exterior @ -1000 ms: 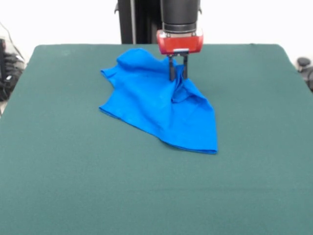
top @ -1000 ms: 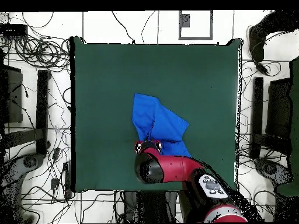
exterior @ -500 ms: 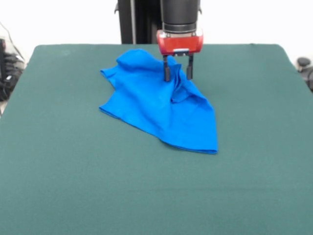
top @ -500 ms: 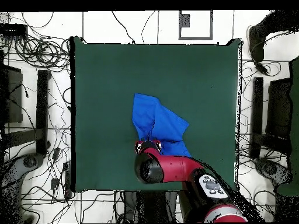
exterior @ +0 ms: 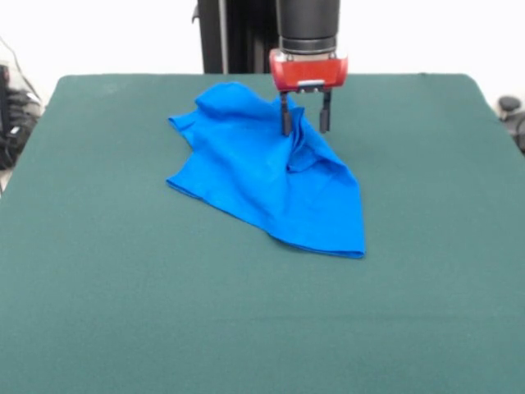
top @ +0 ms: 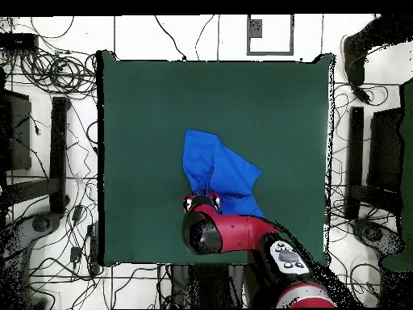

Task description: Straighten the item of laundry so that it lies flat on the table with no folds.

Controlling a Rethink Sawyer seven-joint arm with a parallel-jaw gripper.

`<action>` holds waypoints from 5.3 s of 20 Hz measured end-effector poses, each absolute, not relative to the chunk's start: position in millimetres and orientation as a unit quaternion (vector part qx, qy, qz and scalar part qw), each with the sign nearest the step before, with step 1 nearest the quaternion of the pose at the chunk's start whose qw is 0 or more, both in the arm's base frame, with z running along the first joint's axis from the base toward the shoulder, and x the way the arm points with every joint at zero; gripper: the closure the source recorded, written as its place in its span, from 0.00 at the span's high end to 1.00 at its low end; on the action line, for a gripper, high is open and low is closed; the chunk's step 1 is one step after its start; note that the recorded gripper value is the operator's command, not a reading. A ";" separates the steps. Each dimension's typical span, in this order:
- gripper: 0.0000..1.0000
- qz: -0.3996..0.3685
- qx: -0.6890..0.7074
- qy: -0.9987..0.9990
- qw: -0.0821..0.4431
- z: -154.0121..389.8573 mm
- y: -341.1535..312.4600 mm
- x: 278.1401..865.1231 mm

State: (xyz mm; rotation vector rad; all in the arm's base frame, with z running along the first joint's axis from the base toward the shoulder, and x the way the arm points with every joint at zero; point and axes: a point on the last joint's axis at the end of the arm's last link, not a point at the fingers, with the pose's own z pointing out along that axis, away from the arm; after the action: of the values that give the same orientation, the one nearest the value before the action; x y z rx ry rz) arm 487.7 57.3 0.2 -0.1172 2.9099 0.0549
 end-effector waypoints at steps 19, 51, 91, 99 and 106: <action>1.00 0.006 -0.042 0.987 0.153 32.9 53.2 511.3; 0.00 0.005 -0.042 0.987 0.154 33.7 53.1 511.7; 1.00 0.001 -0.044 0.990 0.132 31.8 54.6 486.9; 1.00 0.003 -0.039 0.992 0.121 30.2 52.1 475.1; 0.00 0.002 -0.037 0.992 0.121 29.8 46.1 471.8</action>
State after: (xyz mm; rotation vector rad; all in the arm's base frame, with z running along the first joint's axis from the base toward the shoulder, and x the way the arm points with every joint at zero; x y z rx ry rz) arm 471.8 46.1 29.8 -0.1070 2.8964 0.0055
